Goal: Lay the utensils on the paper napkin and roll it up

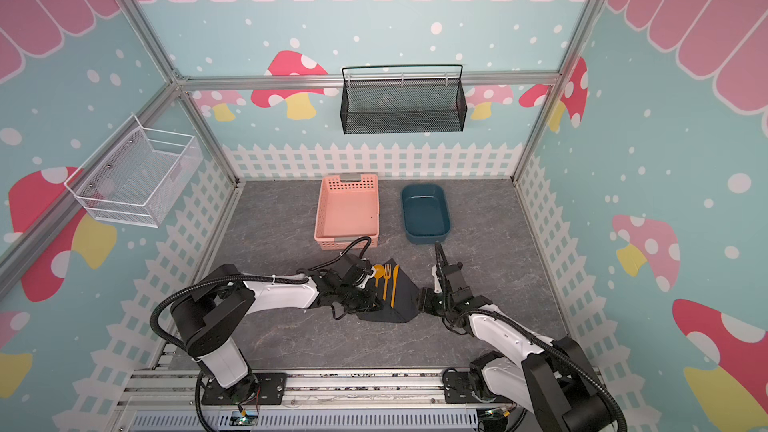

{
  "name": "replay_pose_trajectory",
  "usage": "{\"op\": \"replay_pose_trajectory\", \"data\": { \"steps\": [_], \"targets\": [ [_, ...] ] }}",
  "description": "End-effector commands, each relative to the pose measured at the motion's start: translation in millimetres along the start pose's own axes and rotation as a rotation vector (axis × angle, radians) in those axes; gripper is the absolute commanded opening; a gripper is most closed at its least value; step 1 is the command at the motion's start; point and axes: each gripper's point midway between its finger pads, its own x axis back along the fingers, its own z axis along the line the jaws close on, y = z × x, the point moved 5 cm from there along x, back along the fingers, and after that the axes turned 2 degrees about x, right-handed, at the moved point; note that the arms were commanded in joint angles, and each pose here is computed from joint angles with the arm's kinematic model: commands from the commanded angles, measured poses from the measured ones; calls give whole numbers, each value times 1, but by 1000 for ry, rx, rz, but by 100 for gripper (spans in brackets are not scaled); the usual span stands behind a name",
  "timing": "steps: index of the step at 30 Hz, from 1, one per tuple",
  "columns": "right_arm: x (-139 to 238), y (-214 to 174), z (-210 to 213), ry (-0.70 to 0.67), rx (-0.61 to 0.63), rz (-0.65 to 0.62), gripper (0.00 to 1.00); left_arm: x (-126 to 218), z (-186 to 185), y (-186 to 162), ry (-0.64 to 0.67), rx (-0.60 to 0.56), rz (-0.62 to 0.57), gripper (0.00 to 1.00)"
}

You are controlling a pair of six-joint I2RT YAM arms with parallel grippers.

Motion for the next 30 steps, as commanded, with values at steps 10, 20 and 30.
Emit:
{"op": "replay_pose_trajectory", "data": {
  "steps": [10,20,30],
  "targets": [
    [-10,-24,18,274,-72,113,46,1,-4,4,7,-11,-12,0],
    [-3,-32,12,247,-140,112,47,2,-4,4,12,-11,-15,0],
    [6,-8,10,157,-82,-3,44,3,-6,4,8,-11,-17,0]
  ]
}}
